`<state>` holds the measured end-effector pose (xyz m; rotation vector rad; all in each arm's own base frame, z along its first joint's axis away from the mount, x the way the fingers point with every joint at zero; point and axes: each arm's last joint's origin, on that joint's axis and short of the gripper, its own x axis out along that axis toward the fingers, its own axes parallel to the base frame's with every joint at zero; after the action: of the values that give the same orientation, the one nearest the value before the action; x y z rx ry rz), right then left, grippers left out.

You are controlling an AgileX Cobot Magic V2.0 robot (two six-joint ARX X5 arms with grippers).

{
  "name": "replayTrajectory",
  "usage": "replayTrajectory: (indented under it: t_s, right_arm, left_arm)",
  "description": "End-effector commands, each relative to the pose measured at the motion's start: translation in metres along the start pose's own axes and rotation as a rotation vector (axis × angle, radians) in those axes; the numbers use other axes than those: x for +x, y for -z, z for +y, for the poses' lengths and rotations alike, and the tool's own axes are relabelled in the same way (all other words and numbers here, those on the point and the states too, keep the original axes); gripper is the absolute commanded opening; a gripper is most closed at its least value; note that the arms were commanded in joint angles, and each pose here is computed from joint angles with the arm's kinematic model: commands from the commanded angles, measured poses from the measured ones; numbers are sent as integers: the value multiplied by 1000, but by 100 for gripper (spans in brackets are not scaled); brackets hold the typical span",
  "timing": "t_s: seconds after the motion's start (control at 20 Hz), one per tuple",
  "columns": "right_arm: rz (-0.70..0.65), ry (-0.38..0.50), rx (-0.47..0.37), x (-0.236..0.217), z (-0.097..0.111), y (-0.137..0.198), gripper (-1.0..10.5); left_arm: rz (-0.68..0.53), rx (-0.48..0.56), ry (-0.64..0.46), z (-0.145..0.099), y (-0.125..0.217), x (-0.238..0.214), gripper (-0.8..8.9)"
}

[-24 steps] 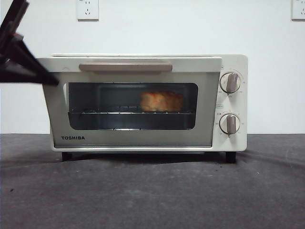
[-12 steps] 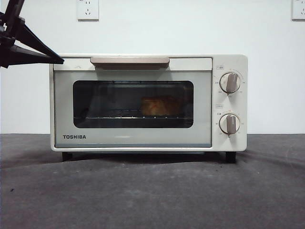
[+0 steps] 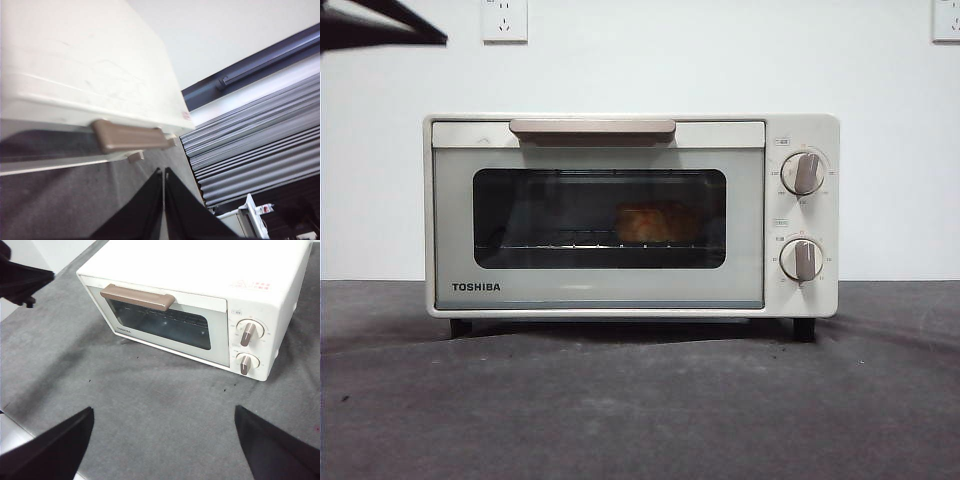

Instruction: The left arm flap open the oven, the right arm pick bread and place it into oven, the left arm flap close the oven

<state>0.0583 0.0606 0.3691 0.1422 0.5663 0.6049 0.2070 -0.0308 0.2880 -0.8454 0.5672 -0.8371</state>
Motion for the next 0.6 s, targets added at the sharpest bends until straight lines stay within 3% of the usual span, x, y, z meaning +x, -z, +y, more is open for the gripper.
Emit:
replayTrajectory:
  t_s: [0.05,0.6]
  right_arm:
    - [-13,-9,-6,-1,2,-3,449]
    - [-17,-10,-100,-1,2,-3,449]
  left_arm:
    - [6,63,10,-10,1,-6,10]
    - [17,218,-84,-32,29,-33,10]
